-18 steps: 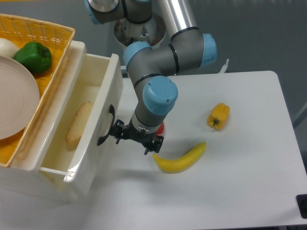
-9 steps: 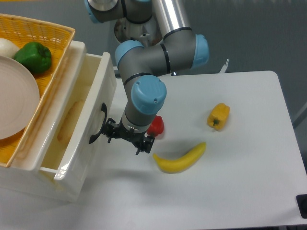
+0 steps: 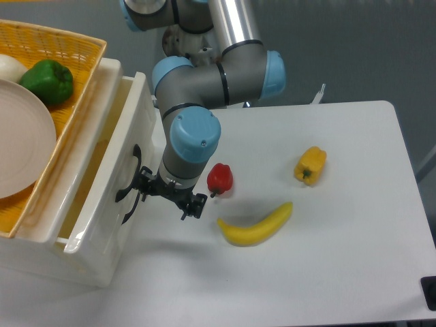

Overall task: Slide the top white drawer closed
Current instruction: 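Push the open white drawer front with the gripper until it closes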

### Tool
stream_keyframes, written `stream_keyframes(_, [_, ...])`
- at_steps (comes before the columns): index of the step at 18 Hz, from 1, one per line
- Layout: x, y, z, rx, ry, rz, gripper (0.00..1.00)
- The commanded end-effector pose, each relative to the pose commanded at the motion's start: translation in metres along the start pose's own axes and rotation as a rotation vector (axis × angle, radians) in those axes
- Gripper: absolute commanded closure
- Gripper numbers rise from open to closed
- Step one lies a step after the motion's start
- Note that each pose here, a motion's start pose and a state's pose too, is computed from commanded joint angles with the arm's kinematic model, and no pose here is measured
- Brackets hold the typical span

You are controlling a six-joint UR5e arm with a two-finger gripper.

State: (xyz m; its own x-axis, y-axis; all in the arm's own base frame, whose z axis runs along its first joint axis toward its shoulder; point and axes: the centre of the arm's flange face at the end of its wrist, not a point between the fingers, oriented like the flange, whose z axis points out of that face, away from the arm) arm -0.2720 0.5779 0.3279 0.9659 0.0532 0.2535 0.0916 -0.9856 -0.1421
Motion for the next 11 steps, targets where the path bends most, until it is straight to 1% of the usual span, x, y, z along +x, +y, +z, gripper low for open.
stream_keyframes(11, [0.0084,-0.0037,0.0058,-0.009,0.004,0.015,0.00])
